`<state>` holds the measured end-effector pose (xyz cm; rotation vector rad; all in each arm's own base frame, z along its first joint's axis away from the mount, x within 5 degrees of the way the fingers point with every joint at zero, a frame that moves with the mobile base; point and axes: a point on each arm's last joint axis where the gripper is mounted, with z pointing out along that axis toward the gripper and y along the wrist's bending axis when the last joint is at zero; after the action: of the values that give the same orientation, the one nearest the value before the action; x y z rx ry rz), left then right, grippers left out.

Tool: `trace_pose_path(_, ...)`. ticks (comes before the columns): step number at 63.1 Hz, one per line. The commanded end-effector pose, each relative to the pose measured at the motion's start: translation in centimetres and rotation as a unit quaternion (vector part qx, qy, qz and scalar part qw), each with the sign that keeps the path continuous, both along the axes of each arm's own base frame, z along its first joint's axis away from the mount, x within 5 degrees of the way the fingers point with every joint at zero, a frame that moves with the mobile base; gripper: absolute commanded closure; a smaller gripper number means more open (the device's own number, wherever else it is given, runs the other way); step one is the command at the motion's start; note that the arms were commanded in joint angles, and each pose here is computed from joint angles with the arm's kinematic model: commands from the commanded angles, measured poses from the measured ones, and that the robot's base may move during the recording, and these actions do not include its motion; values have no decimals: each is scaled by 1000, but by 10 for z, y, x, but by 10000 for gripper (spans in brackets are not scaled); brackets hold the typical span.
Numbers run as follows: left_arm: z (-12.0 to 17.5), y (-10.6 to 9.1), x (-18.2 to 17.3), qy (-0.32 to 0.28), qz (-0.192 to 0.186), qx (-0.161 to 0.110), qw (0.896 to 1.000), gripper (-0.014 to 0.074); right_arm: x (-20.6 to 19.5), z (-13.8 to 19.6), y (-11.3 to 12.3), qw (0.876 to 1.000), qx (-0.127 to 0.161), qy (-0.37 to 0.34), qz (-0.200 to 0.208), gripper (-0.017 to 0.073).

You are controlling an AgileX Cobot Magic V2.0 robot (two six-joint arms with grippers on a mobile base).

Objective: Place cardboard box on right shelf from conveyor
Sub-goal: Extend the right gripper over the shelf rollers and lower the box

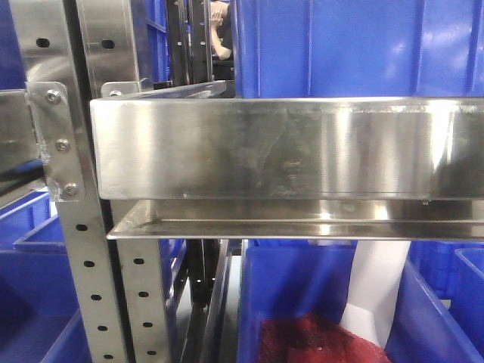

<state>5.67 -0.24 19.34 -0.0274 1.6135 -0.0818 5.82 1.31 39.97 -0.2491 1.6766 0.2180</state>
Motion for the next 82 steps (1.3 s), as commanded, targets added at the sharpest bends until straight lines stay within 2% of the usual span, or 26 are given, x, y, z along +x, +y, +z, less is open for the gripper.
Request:
trace_pose_path(1, 9, 0, -1, -49, 1, -7, 999, 713, 16, 31, 7, 993, -90, -73, 8, 396)
trace_pose_path(4, 9, 0, -1, -49, 1, -7, 999, 713, 26, 34, 12, 987, -144, -74, 14, 396)
trace_pose_path(10, 9, 0, -1, -49, 1, -7, 999, 713, 43, 39, 19, 970, -231, -77, 25, 396)
trace_pose_path(14, 9, 0, -1, -49, 1, -7, 999, 713, 54, 41, 24, 952, -294, -78, 36, 396)
trace_pose_path(15, 9, 0, -1, -49, 1, -7, 999, 713, 57, 40, 25, 949, -302, -75, 38, 396)
trace_pose_path(18, 9, 0, -1, -49, 1, -7, 999, 713, 66, 39, 29, 933, -348, -75, 48, 396)
trace_pose_path(25, 9, 0, -1, -49, 1, -7, 999, 713, 86, 30, 37, 874, -473, -81, 75, 396)
trace_pose_path(30, 9, 0, -1, -49, 1, -7, 999, 713, 98, 24, 43, 825, -549, -88, 98, 396)
trace_pose_path(31, 9, 0, -1, -49, 1, -7, 999, 713, 101, 23, 44, 812, -567, -92, 104, 396)
trace_pose_path(35, 9, 0, -1, -49, 1, -7, 999, 713, 110, 18, 52, 778, -607, -104, 123, 396)
trace_pose_path(40, 9, 0, -1, -49, 1, -7, 999, 713, 122, 12, 61, 748, -638, -116, 139, 396)
trace_pose_path(46, 9, 0, -1, -49, 1, -7, 999, 713, 137, 5, 68, 734, -653, -118, 144, 396)
trace_pose_path(51, 9, 0, -1, -49, 1, -7, 999, 713, 148, 1, 68, 728, -661, -115, 138, 396)
trace_pose_path(66, 9, 0, -1, -49, 1, -7, 999, 713, 176, -8, 52, 734, -665, -94, 102, 396)
trace_pose_path(82, 9, 0, -1, -49, 1, -7, 999, 713, 200, -29, 45, 736, -666, -46, 108, 396)
